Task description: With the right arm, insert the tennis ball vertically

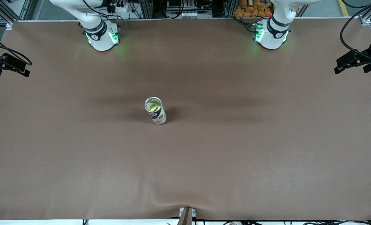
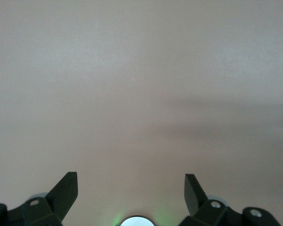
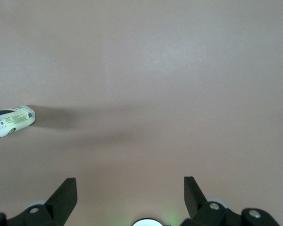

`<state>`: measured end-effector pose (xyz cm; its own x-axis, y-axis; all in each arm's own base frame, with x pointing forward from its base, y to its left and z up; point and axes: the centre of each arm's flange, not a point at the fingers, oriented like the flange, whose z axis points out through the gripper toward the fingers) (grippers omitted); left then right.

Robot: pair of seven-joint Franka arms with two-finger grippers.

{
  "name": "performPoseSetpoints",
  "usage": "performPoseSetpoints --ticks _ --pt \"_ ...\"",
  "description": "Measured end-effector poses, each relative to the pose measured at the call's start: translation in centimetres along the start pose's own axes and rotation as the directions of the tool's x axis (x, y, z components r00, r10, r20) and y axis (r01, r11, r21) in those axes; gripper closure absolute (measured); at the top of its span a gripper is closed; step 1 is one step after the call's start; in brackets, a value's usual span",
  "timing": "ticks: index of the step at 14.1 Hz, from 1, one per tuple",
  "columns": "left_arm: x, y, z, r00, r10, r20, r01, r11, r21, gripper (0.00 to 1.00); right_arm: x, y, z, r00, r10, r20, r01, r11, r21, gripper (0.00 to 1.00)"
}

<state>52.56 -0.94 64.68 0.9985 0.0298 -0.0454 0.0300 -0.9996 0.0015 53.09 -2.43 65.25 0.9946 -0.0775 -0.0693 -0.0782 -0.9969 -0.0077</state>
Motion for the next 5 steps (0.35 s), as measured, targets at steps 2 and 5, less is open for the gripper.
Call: performPoseSetpoints --ticks 2,5 --pt "-0.01 0.29 0.00 1.000 0.005 0.000 -0.005 1.000 0.001 0.00 0.00 0.00 0.00 1.000 0.000 0.000 0.000 1.000 0.000 0.00" --pt "-0.02 0.35 0.00 1.000 0.006 0.000 -0.006 1.000 0.001 0.00 0.00 0.01 0.00 1.000 0.000 0.000 0.000 1.000 0.000 0.00"
